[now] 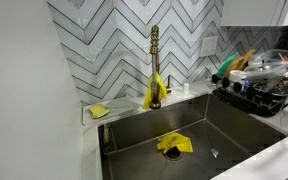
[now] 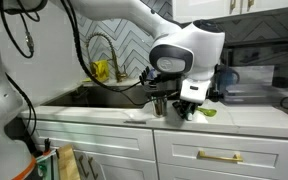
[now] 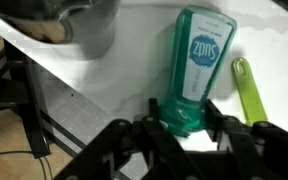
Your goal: Put the bottle upright on the cupboard
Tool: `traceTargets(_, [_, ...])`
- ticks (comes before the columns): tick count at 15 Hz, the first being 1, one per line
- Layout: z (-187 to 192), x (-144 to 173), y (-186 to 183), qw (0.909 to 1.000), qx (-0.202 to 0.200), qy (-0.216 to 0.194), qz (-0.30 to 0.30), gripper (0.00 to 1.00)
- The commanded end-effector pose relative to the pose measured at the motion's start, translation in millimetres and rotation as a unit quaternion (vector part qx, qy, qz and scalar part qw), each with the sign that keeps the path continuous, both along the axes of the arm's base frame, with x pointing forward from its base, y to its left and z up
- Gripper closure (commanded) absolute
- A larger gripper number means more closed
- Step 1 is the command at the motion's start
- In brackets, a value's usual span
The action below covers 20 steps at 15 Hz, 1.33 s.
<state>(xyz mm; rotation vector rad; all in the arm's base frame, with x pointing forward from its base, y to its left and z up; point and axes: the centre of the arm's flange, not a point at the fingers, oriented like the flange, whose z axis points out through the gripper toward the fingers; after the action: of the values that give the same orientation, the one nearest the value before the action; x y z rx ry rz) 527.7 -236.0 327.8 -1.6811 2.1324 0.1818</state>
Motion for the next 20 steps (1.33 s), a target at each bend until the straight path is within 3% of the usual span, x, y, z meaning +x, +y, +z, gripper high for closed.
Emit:
traceTargets(1, [-1.8, 0.8, -8.1, 1.0, 0.005, -0.001, -0.007, 0.79])
traceTargets(4, [9.9, -1.8, -16.1, 1.0, -0.005, 0.001, -0.007, 0.79])
traceTargets(7, [41.1, -5.8, -27.8, 0.9987, -0.046, 0.008, 0.018, 0.79])
traceTargets(11, [78.8, -10.2, -33.1, 0.9887, -0.111, 0.061, 0.081, 0.79])
traceTargets(15, [105.1, -6.1, -12.8, 0.9649, -0.188, 0.109, 0.148, 0.79])
traceTargets(16, [109.1, -3.6, -5.1, 0.955, -0.218, 0.123, 0.159, 0.79])
traceTargets(20, [122.4, 12.4, 34.3, 0.923, -0.322, 0.117, 0.176, 0.79])
